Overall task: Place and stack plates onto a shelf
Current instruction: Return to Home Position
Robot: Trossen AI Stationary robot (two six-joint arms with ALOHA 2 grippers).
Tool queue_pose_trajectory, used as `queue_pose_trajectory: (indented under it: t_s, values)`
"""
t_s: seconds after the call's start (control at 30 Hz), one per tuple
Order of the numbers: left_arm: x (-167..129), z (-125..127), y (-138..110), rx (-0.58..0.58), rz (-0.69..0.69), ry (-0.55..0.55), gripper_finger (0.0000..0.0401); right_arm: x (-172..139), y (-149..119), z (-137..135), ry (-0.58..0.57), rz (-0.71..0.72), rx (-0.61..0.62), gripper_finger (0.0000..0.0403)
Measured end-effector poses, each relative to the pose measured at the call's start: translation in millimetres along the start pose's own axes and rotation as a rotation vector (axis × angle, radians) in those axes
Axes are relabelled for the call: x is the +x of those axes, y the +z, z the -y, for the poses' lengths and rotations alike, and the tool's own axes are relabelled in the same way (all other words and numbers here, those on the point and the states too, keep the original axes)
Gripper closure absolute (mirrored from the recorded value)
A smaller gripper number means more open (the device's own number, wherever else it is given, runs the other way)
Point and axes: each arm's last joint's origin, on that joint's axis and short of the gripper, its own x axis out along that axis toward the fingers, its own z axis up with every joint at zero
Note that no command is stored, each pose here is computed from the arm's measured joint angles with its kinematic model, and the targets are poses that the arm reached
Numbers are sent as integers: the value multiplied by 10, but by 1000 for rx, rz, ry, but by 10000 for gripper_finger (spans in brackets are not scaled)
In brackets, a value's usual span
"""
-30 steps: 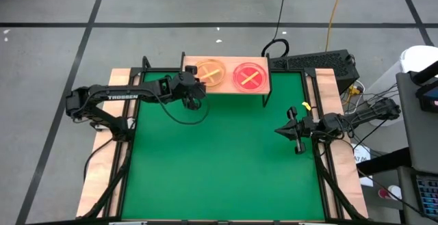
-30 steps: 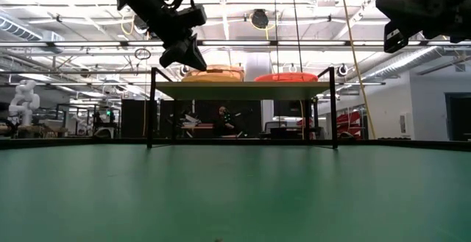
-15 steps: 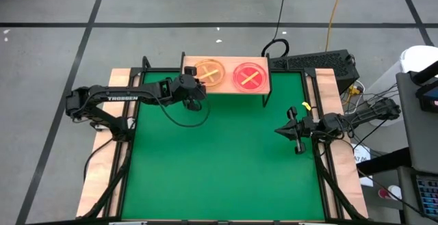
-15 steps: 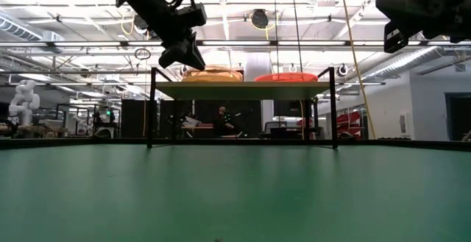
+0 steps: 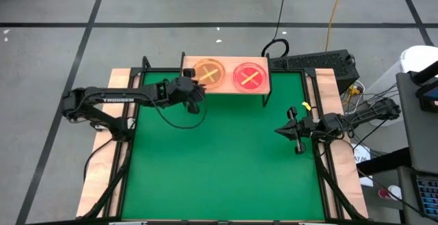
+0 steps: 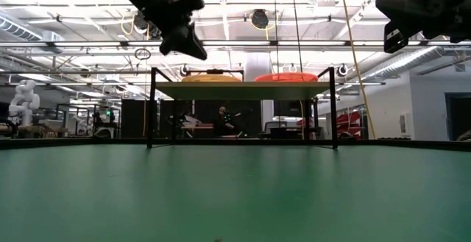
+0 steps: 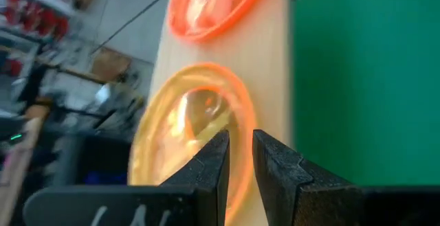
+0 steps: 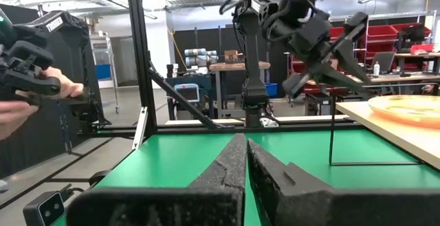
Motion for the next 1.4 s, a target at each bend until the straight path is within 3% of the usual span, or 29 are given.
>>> queue_pose_trajectory:
  t_s: [0.23, 0.43, 0.63, 0.8, 0.97, 1.1, 1.27, 1.33, 1.4]
  values:
    - [-442, -3, 145, -120, 189, -100, 329, 0, 0, 0, 0, 0, 0, 403]
    - [-885, 26, 164, -180, 262, -162, 329, 0, -1, 0, 0, -1, 0, 403]
    - [-1081, 36, 124, -259, 255, -166, 333, 0, 1, 0, 0, 1, 1, 403]
    - [-1094, 70, 61, -346, 187, -204, 390, 0, 0, 0, 1, 0, 0, 403]
    - [-1093, 77, 48, -386, 166, -203, 397, 0, 0, 0, 0, 0, 0, 403]
    - [-1202, 61, 101, -423, 240, -180, 398, 0, 0, 0, 0, 0, 0, 403]
    - [-1481, -21, 49, -530, 303, -39, 399, 0, 0, 0, 0, 0, 0, 403]
    - [-1582, 16, -43, -553, 332, -50, 399, 0, 0, 0, 0, 0, 0, 403]
    - [-1674, 87, -145, -580, 391, -127, 398, 0, 0, 0, 0, 0, 0, 403]
